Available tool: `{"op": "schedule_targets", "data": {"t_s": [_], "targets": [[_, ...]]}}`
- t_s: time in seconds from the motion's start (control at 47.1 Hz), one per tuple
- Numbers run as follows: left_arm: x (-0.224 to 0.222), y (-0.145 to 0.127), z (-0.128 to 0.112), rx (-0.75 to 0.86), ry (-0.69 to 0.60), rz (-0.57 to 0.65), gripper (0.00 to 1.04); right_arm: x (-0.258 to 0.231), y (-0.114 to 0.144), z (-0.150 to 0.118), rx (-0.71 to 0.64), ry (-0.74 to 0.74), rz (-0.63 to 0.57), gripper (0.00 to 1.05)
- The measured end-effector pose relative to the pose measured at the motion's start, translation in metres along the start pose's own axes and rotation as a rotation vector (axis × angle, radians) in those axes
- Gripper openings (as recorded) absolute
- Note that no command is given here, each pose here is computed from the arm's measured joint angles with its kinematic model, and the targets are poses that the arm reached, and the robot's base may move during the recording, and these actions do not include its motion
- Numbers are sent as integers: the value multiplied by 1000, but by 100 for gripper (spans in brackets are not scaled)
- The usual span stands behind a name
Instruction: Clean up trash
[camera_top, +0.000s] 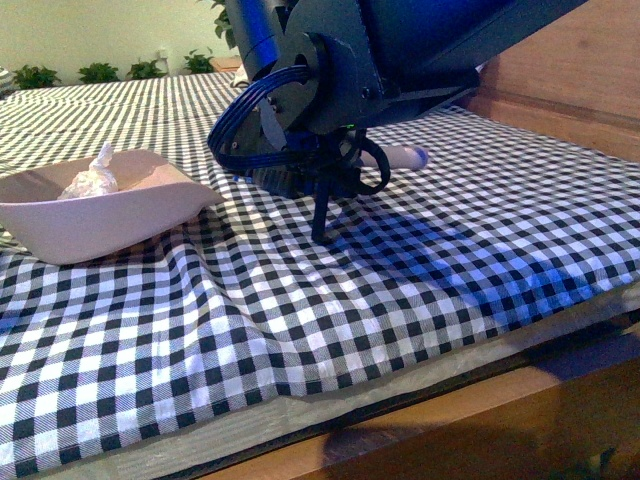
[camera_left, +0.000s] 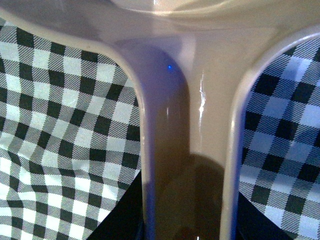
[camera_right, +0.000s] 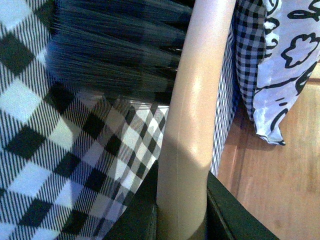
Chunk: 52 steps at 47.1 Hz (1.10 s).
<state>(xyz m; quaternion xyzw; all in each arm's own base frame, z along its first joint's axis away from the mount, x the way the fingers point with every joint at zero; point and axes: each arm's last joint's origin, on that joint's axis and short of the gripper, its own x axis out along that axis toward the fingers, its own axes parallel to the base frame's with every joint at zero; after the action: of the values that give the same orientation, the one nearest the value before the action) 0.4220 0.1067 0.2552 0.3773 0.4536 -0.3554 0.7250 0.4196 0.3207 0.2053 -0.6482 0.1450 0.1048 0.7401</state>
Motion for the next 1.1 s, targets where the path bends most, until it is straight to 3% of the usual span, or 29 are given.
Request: {"op": "schedule_targets", "data": {"t_s": [0.297,0.51,0.743,0.935,1.104], "targets": [[-5,2,2,5,-1,10,25,-6,-4,-3,-60,-36,-27,17],[-2,7,5,-14,-121,78,25,-11,-4,0,-21,-70,0,17],[-23,-8,8,-64,-368,251,25,-35,-31,-2,286,-168,50,17],[-55,-20,8,-108,-473,389,25,-62,-76,-18,489,-231,-15,17],[-97,-42,9,-276,-597,604,25,-106,-123,-47,726,-336,-65,17]]}}
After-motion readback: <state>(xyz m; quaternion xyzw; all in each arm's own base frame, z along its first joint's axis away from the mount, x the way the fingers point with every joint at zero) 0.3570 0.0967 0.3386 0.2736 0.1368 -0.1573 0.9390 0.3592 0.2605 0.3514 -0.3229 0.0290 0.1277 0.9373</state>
